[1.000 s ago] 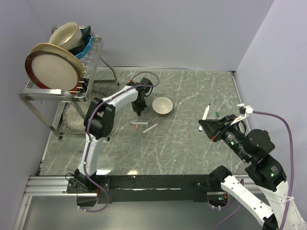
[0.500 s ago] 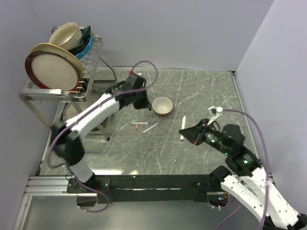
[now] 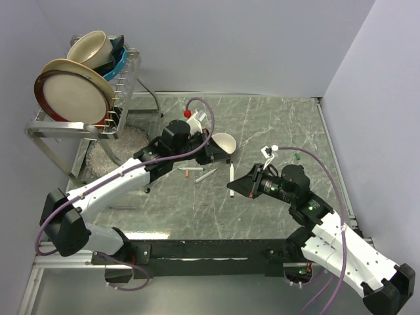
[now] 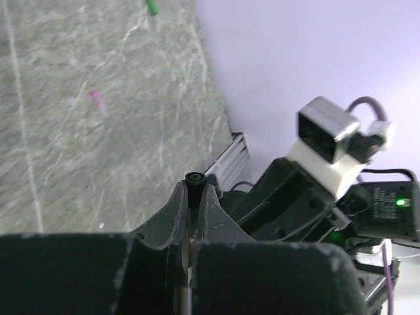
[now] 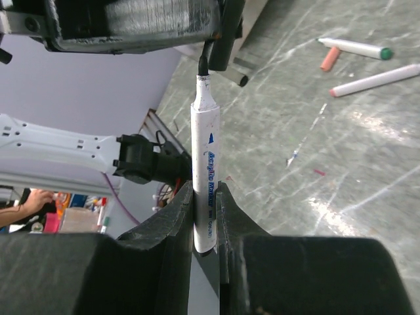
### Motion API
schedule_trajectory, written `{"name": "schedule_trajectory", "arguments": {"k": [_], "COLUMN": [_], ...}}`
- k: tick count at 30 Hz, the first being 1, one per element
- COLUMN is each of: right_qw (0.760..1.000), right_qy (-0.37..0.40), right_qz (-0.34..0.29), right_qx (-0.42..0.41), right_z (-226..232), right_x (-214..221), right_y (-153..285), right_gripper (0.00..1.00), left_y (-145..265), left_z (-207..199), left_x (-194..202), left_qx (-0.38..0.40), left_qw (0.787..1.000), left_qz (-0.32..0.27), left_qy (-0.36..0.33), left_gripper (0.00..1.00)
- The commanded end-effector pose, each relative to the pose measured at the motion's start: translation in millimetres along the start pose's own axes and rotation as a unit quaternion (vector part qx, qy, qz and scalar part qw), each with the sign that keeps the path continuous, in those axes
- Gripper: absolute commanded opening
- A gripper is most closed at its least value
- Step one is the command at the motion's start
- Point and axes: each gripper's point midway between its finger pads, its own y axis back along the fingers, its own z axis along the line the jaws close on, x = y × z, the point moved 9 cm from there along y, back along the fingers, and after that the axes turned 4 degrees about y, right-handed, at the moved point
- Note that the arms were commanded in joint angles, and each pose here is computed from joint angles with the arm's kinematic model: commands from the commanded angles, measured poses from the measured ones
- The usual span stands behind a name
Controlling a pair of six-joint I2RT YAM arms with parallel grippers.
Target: Insert the pens into the pen caps
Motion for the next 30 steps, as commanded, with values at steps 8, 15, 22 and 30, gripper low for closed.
{"name": "schedule_trajectory", "arguments": {"k": [8,15,22,30], "right_qw": [0.999,0.999,0.998,0.997], "right_qy": [0.011,0.007,0.008,0.005], "right_qz": [-0.016,-0.025,-0.033,-0.038], "right_qx": [-0.042,-0.048,-0.053,-0.061], "right_z": [17,20,24,27], "right_x": [-8,-10,-13,-15], "right_y": [-8,-5,-3,-3], "right_gripper": [0.00,0.00,0.00,0.00], "left_y": [12,16,16,11], "left_z": [-40,-38,-37,-33], "left_x": [-17,-15,-13,-6], "left_qx": [0.080,0.085,0.088,0.096], "left_qw": [0.995,0.994,0.994,0.993], "left_qz": [-0.058,-0.061,-0.056,-0.048], "left_qy": [-0.018,-0.030,-0.035,-0.044], "left_gripper": [0.01,0.01,0.01,0.01]}}
